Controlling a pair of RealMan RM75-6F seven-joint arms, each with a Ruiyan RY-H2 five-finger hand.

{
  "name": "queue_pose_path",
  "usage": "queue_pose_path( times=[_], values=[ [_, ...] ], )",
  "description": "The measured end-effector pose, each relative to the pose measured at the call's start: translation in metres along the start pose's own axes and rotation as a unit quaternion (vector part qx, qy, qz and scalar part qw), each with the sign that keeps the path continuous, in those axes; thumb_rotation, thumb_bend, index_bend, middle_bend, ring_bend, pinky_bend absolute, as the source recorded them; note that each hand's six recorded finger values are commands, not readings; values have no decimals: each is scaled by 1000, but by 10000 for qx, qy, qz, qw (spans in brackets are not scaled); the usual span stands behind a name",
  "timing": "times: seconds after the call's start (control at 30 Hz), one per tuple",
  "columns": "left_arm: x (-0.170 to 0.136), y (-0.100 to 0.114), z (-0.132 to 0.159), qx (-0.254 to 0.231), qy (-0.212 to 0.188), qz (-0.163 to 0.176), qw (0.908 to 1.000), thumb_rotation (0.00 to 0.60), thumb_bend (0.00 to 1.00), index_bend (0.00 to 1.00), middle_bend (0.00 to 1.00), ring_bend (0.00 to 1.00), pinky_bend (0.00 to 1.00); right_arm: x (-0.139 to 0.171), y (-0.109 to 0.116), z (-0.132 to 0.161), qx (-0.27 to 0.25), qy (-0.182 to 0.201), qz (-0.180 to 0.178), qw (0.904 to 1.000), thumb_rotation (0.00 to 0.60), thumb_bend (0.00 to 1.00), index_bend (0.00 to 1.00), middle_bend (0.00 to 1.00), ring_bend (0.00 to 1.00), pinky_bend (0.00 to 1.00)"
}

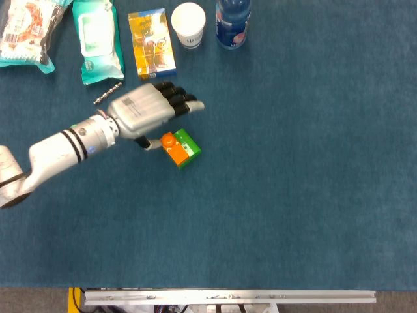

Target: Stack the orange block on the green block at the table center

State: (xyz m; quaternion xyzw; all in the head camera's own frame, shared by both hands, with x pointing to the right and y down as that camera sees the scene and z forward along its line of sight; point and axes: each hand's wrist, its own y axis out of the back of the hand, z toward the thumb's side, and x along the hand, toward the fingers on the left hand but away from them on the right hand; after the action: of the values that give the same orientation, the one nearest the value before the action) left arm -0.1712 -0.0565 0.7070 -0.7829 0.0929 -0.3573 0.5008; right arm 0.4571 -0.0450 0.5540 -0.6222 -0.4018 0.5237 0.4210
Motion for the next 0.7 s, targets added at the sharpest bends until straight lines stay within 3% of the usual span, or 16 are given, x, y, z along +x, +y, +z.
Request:
queue_pose_path(
  times=[0.13,0.33,0.47,0.7],
  values=[
    [-15,17,-13,-298,342,475,9978,600,232,7,134,119,132,2,-3,-5,-30,-44,52,10000,600,112,0,203,116,233],
    [-54,29,-37,-531,1150,1171,9850,600,231,128,152,129,133,7,-9,-13,5,-122,81,9999,600,127,0,206,115,233],
    [-90,28,-55,-758,1863,1579,9668,600,232,213,168,131,136,12,-13,-17,58,-173,59,9998,600,147,0,224,116,233],
    [-151,19,-76,-802,2927,2077,9299,600,231,217,181,131,137,23,-23,-28,96,-285,-62,9995,600,163,15,271,140,234]
  ],
)
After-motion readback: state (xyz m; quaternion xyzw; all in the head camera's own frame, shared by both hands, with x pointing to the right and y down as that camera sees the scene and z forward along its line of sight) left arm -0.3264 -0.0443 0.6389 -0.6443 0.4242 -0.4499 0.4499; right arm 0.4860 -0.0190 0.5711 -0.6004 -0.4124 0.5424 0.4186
